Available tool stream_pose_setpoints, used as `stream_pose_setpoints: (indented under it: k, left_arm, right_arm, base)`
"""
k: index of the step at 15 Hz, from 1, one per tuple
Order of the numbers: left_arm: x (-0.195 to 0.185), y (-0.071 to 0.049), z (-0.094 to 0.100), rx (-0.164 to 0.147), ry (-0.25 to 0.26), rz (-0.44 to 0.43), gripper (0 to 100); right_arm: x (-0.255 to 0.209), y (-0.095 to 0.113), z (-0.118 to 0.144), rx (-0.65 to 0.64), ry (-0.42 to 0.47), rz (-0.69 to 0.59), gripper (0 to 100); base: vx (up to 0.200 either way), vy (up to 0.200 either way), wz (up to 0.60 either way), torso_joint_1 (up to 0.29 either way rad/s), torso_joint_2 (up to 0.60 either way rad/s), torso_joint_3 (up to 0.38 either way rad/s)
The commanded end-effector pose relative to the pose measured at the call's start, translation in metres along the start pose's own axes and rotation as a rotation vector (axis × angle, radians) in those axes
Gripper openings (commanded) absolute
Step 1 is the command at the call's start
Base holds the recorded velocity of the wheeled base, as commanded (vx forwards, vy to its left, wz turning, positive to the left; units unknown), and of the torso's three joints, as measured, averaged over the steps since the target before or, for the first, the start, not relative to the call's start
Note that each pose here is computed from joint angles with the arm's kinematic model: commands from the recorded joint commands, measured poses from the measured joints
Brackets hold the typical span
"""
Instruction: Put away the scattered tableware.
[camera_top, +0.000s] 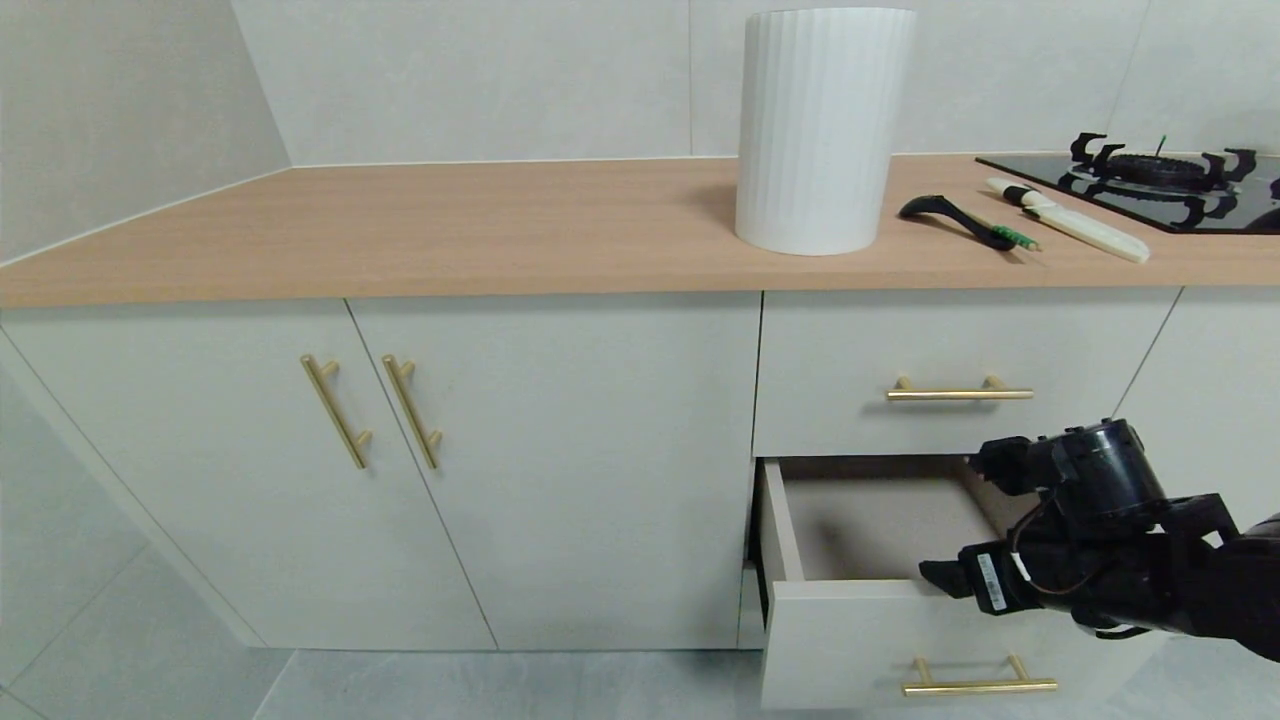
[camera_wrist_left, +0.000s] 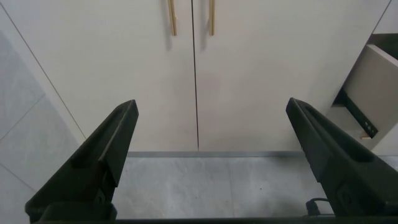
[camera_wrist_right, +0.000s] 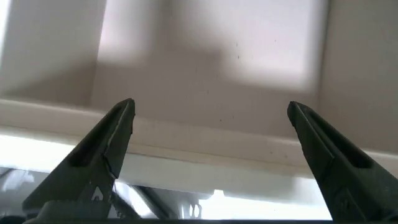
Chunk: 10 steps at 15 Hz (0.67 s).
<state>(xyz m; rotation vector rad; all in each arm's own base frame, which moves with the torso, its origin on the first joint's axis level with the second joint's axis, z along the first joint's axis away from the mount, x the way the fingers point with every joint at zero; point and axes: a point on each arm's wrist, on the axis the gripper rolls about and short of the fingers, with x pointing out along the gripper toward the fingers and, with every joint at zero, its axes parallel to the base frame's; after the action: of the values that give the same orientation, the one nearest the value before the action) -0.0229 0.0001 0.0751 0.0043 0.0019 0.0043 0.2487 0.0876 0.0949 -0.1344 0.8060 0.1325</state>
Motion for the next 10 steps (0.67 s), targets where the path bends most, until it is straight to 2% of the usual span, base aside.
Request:
stream_pose_setpoints:
  k: [1,10]
  left_arm:
    - [0.000,0.000,0.000,0.000,0.001,0.000,100]
    - [0.000,0.000,0.000,0.000,0.001,0.000,100]
  right_arm:
    - [-0.016,0.002,0.002,-0.025,-0.019,0.019,100]
    - [-0.041,0.017,-0.020,-0.202,0.178,0.065,100]
  base:
    - [0.000,0.000,0.00,0.000,0.00,0.000]
    - [0.000,0.000,0.00,0.000,0.00,0.000]
